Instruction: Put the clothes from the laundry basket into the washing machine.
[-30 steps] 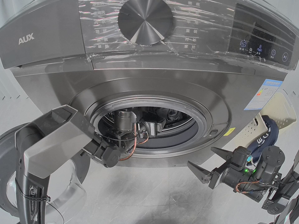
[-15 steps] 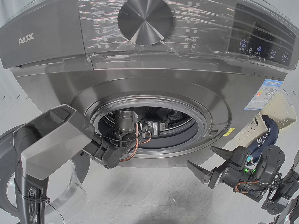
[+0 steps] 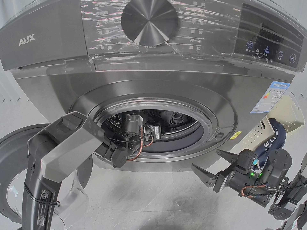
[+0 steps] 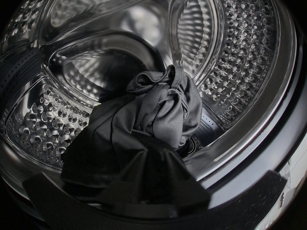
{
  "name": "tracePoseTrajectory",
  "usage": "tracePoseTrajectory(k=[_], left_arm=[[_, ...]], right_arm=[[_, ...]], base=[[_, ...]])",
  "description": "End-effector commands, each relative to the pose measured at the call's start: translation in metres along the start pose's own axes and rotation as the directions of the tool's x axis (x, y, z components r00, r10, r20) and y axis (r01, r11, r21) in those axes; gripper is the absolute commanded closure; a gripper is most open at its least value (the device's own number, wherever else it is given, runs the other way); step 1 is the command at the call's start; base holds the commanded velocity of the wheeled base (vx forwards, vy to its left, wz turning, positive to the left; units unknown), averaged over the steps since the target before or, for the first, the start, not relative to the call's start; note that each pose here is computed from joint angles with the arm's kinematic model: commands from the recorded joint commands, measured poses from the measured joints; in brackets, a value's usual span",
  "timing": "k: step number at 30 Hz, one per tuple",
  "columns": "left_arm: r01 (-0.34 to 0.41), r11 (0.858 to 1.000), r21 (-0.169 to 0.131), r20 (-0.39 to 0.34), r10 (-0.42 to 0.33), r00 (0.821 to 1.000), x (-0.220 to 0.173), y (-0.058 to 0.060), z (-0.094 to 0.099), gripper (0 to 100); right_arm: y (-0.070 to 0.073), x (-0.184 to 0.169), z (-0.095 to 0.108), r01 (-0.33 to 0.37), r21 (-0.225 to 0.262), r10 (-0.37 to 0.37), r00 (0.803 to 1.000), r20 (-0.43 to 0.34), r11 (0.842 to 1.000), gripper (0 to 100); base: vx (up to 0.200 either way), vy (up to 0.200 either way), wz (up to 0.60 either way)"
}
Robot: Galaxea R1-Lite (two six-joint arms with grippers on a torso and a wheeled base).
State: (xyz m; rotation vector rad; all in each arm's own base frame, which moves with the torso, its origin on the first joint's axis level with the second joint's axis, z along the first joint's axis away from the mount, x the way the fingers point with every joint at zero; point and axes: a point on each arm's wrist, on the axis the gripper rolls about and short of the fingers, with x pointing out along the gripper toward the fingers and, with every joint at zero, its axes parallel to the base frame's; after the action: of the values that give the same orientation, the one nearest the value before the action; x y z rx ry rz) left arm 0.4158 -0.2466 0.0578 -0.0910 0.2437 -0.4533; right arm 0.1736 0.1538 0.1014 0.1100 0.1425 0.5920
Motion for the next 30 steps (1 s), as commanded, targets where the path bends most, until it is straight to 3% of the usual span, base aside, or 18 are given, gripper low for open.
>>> tracePoseTrajectory(k=[1, 4, 6, 9, 13, 14, 18, 23, 30], left_arm=[[-0.015, 1.000, -0.010, 0.039, 0.016, 0.999, 0.018, 0.004, -0.001, 100], [-0.038, 0.999, -0.024, 0.100, 0.041, 0.994, 0.028, 0.008, 0.007, 100], [-0.074, 0.996, -0.058, 0.167, 0.083, 0.982, 0.036, 0.015, 0.016, 100], [-0.068, 0.994, -0.083, 0.218, 0.085, 0.972, 0.038, 0.015, 0.025, 100], [-0.067, 0.994, -0.084, 0.224, 0.084, 0.971, 0.035, 0.015, 0.027, 100], [-0.066, 0.994, -0.084, 0.226, 0.084, 0.971, 0.035, 0.015, 0.027, 0], [-0.051, 0.995, -0.084, 0.236, 0.070, 0.969, 0.031, 0.007, 0.029, 0], [-0.021, 0.998, -0.067, 0.189, 0.033, 0.981, 0.011, -0.013, 0.029, 0], [0.051, 0.998, -0.024, 0.114, -0.048, 0.992, -0.047, -0.045, 0.030, 0]], right_arm=[[-0.001, 0.003, 0.002, 0.006, 0.002, -0.006, 1.000, 0.011, 1.000, 0], [-0.001, 0.003, 0.002, 0.005, 0.002, -0.005, 1.000, 0.010, 1.000, 0], [-0.001, 0.003, 0.002, 0.005, 0.002, -0.005, 1.000, 0.010, 1.000, 0], [-0.002, 0.003, 0.002, 0.009, 0.002, -0.009, 1.000, 0.011, 1.000, 0], [-0.002, 0.003, 0.002, 0.009, 0.004, -0.009, 1.000, 0.011, 1.000, 0], [-0.002, 0.003, 0.002, 0.009, 0.002, -0.009, 1.000, 0.011, 1.000, 0], [-0.002, 0.003, 0.002, 0.009, 0.002, -0.009, 1.000, 0.011, 1.000, 0], [-0.001, 0.003, 0.002, 0.008, 0.003, -0.008, 1.000, 0.012, 1.000, 0], [0.001, 0.001, 0.001, 0.002, 0.001, -0.002, 1.000, 0.008, 1.000, 0]], base=[[0.000, 0.000, 0.00], [0.000, 0.000, 0.00], [0.000, 0.000, 0.00], [0.000, 0.000, 0.00], [0.000, 0.000, 0.00], [0.000, 0.000, 0.00], [0.000, 0.000, 0.00], [0.000, 0.000, 0.00], [0.000, 0.000, 0.00]])
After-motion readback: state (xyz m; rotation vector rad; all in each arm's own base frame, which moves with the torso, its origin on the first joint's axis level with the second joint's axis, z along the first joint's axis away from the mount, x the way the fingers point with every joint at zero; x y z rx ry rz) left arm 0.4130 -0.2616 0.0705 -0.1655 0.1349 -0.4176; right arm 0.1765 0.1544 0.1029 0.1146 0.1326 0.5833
